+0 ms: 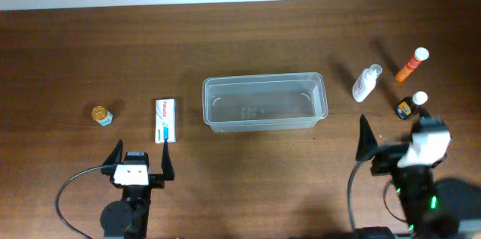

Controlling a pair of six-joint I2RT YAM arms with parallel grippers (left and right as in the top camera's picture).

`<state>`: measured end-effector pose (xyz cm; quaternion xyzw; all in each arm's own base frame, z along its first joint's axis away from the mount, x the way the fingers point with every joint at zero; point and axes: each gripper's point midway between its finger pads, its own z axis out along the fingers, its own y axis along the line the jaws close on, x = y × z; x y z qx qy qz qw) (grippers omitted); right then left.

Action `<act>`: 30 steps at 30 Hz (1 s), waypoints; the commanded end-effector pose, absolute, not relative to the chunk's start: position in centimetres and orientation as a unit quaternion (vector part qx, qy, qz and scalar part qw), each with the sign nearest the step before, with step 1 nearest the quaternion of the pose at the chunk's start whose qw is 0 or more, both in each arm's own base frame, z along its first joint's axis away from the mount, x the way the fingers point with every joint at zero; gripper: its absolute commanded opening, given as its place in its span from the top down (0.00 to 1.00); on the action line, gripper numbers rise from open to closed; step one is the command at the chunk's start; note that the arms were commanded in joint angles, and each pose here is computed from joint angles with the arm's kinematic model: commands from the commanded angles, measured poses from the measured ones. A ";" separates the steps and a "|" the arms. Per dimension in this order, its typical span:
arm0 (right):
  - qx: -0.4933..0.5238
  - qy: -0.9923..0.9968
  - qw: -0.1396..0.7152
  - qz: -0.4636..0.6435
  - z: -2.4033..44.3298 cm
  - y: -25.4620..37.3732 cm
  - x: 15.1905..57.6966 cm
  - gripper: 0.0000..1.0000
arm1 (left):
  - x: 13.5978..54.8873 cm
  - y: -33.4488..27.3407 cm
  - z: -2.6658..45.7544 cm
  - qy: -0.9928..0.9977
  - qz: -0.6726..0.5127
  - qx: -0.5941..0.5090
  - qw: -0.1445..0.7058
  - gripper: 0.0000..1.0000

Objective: Pack container
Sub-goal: 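Move the right gripper over the white spray bottle and grasp it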

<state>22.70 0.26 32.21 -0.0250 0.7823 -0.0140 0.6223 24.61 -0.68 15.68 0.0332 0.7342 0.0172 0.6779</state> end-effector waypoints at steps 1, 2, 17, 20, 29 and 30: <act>-0.008 0.833 0.550 -0.062 32.8 -1.4 24.9 0.02 | 24.6 -0.8 15.6 0.734 0.020 0.041 0.678 0.01; -0.011 0.851 0.522 -0.062 32.6 -1.4 25.5 0.02 | 24.6 -0.8 15.6 0.734 0.020 0.041 0.678 0.01; -0.010 0.963 0.252 -0.099 24.4 -3.1 32.9 0.02 | 24.6 -0.8 15.6 0.734 0.020 0.041 0.678 0.01; -0.008 0.974 0.212 -0.085 21.8 -3.2 33.8 0.02 | 24.6 -0.8 15.6 0.734 0.020 0.041 0.678 0.01; 0.037 0.985 0.168 -0.013 17.1 -5.1 36.1 0.01 | 24.6 -0.8 15.6 0.734 0.020 0.041 0.678 0.01; 0.041 0.984 0.171 0.001 16.8 -5.1 36.4 0.01 | 24.6 -0.8 15.6 0.734 0.020 0.041 0.678 0.01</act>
